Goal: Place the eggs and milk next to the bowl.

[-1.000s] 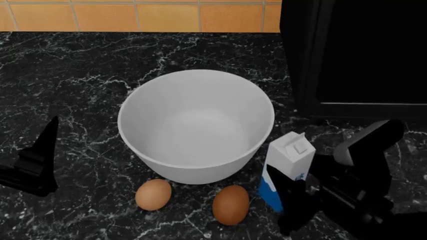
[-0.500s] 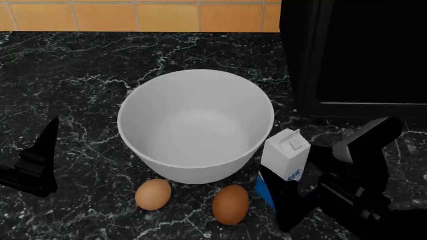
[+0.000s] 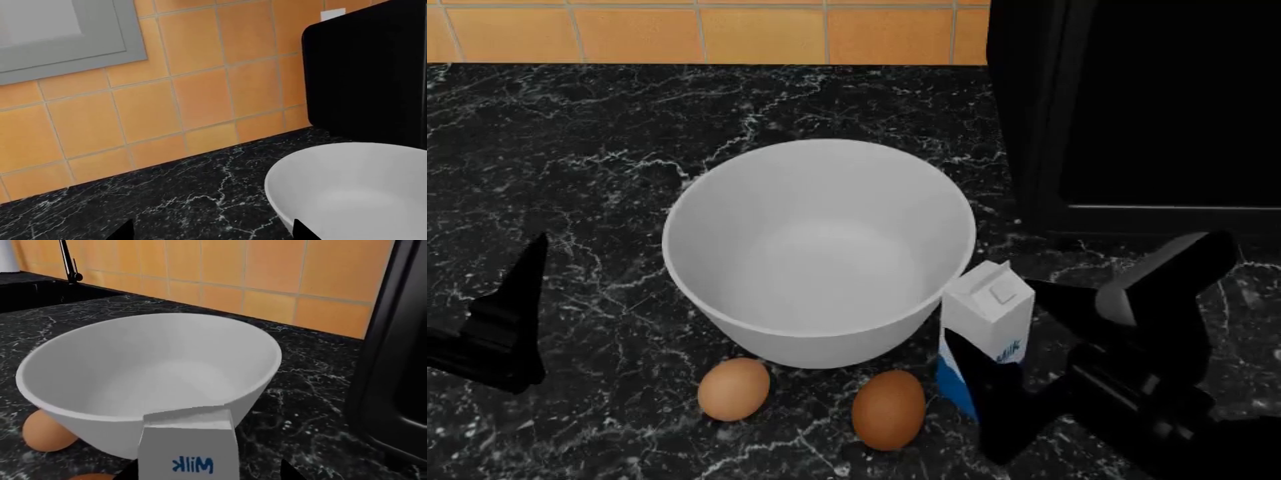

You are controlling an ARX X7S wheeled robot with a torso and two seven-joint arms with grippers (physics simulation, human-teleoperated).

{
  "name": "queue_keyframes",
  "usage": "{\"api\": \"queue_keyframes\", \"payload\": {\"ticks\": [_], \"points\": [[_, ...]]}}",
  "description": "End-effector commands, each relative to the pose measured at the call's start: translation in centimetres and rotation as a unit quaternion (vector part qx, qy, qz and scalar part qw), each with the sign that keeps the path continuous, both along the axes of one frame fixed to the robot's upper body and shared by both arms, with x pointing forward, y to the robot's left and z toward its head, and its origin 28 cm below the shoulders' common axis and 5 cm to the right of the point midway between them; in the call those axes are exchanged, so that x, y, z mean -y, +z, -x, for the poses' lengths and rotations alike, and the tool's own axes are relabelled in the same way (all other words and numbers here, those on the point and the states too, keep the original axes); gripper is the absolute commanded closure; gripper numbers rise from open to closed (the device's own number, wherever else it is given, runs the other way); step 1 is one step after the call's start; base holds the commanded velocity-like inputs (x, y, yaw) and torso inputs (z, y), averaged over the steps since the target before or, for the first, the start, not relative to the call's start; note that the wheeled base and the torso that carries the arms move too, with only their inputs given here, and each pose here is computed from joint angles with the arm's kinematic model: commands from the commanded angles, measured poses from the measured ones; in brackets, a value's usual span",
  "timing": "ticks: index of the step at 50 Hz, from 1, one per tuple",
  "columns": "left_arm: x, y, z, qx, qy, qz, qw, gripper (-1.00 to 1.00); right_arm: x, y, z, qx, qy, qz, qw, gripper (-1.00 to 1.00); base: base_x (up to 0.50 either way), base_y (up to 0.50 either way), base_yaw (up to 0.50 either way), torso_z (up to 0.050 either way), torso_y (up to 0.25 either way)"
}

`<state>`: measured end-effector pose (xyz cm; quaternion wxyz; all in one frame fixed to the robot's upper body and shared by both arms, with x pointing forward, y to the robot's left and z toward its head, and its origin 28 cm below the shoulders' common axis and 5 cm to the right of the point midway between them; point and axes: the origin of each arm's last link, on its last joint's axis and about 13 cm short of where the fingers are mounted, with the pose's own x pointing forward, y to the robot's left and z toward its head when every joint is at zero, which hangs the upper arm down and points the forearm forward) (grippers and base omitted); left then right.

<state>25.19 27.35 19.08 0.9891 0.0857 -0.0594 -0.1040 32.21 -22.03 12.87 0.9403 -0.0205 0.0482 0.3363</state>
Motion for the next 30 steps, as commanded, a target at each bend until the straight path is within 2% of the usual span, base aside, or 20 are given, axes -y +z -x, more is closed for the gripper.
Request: {"api": "queue_keyframes", "payload": {"ticks": [1, 19, 30], "points": [[0.1, 0.0, 0.0, 0.001, -0.002, 0.000, 1.000, -1.00, 0.1, 0.6, 0.7, 0.005, -0.002, 0.004, 1.000, -1.00, 0.00, 0.00, 0.00, 0.000, 0.000], [0.2, 0.3, -0.1, 0.008, -0.007, 0.004, 1.000, -1.00, 0.5, 1.7, 3.0, 0.016, -0.008, 0.012, 1.000, -1.00, 0.00, 0.00, 0.00, 0.000, 0.000], [0.0, 0.4, 0.3, 0.010, -0.005, 0.006, 1.000, -1.00, 0.6, 2.5, 3.3, 0.025, -0.011, 0.011, 1.000, -1.00, 0.00, 0.00, 0.00, 0.000, 0.000]]}}
